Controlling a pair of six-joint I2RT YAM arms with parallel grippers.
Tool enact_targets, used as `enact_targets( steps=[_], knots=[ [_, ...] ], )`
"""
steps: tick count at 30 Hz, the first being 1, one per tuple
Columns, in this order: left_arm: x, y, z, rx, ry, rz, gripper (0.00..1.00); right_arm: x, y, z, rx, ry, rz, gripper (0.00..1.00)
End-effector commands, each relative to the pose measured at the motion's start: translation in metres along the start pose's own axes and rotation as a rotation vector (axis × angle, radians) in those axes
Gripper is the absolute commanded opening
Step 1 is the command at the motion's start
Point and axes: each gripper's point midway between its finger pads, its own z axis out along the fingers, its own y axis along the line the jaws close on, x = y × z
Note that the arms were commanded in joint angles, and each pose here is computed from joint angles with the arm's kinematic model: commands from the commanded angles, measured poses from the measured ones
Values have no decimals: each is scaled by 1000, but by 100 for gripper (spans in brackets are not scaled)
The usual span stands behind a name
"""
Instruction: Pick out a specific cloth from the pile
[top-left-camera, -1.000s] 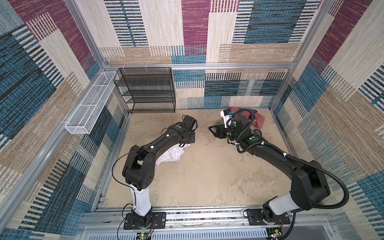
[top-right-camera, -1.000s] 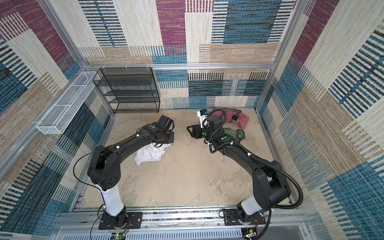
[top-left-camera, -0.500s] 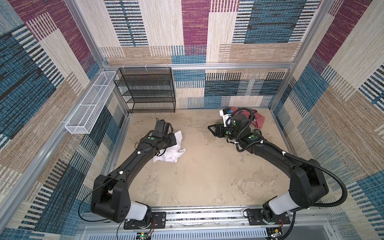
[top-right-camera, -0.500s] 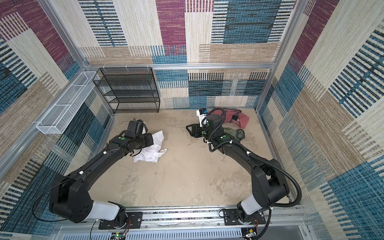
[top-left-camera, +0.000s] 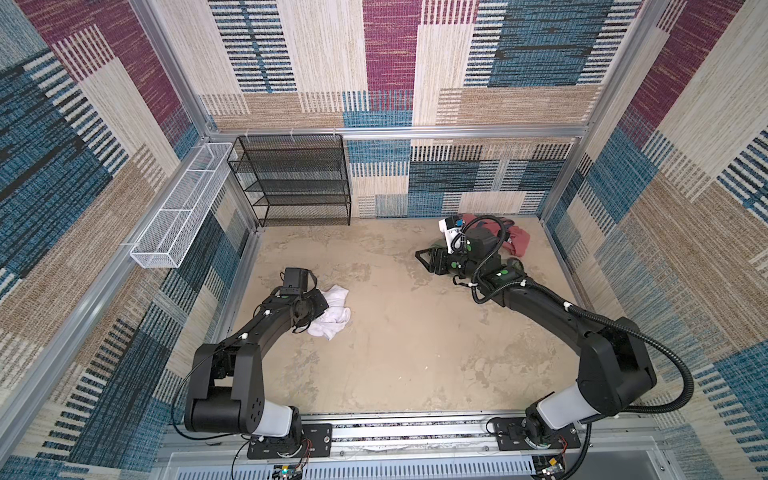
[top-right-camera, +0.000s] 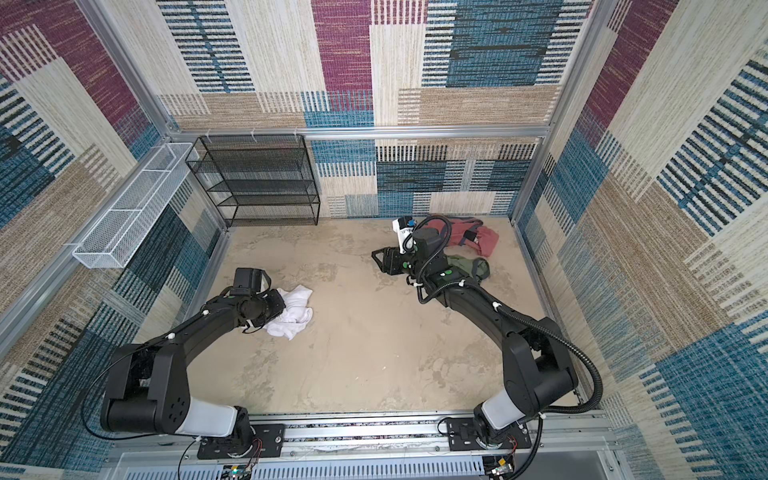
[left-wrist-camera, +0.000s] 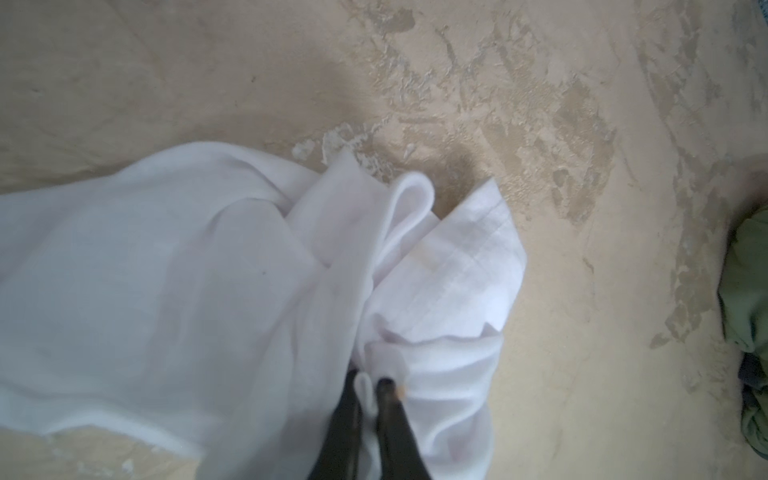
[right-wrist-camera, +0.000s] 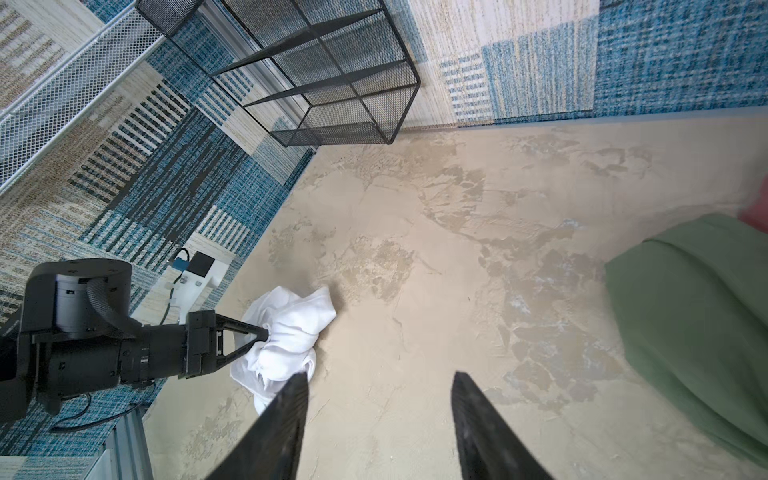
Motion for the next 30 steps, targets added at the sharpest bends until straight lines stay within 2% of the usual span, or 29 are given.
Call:
enact_targets(
  steps=[1, 8, 18, 20, 22, 24, 30],
  knots=[
    [-1, 4, 4, -5, 3, -26, 0, -8, 3, 0, -5, -23, -3, 58],
    [0, 14, 12, -46, 22, -32, 0, -8, 2, 1, -2, -25, -1, 58],
    [-9, -2, 33, 16, 55, -5, 0, -6, -9, -4, 65, -26, 13, 58],
    [-12, -7, 33, 45, 41, 2, 26, -6, -10, -11, 88, -35, 17, 58],
    [-17, -13, 29, 59, 20, 21, 36, -7, -10, -23, 100, -65, 23, 59],
    [-24, -20, 19, 67, -12, 55, 50, -6, -9, -33, 109, -86, 18, 60],
    [-43, -50, -23, 56, -103, 185, 57, -3, -13, -47, 155, -85, 4, 61]
  ],
)
